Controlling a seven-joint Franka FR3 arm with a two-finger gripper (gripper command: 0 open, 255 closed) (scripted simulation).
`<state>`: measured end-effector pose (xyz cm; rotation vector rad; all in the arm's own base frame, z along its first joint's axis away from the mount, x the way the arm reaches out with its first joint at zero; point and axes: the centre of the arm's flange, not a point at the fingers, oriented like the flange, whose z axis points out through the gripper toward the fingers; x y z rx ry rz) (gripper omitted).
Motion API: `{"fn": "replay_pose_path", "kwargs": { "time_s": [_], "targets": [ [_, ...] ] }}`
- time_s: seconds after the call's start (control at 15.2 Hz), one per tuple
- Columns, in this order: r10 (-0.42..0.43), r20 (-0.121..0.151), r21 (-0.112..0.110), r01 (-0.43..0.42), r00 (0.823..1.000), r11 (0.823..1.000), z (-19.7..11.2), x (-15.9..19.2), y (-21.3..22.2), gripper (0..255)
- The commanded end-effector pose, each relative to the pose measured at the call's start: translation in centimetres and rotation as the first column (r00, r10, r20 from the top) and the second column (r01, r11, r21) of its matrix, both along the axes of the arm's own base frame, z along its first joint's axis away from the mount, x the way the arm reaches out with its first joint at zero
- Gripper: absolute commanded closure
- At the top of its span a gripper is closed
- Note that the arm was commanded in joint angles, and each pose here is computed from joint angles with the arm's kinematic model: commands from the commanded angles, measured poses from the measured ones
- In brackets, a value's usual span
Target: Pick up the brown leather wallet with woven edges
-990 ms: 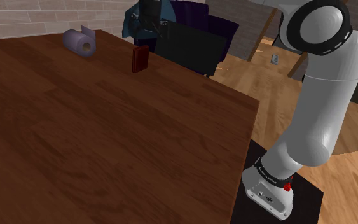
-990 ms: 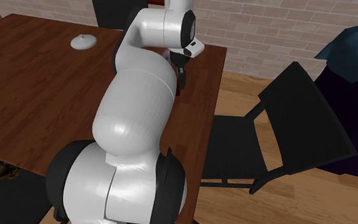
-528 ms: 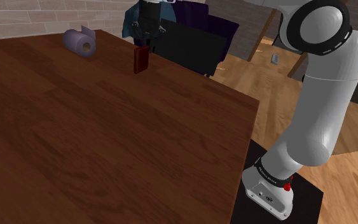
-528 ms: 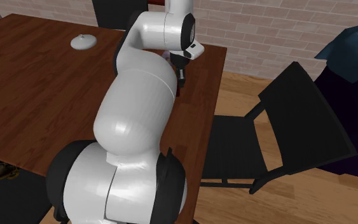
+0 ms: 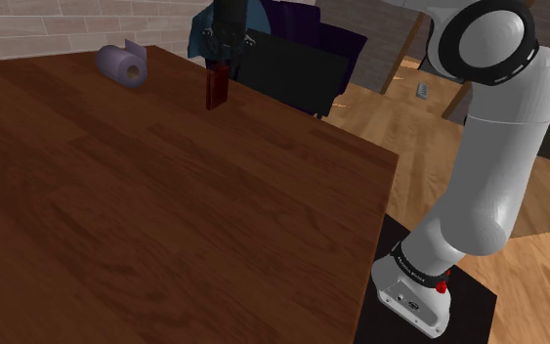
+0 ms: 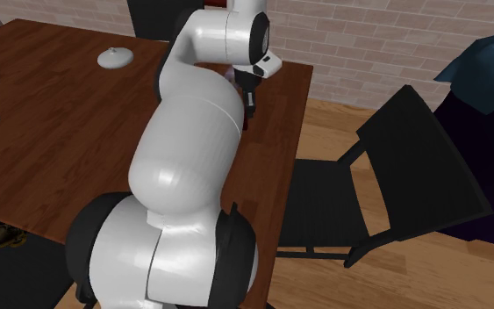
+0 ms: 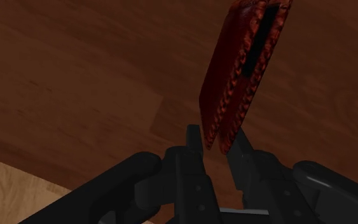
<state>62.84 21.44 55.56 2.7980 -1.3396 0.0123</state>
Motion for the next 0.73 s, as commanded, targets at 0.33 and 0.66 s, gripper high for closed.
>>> {"fn": "replay_pose_path", "kwargs": {
  "time_s": [0.33,0.66],
  "targets": [
    [0.0,0.0,0.0,0.0,1.0,1.0,3.6,-0.1,-0.1,255],
    [0.0,0.0,0.0,0.0,1.0,1.0,6.3,-0.1,-0.1,255]
  ]
}}
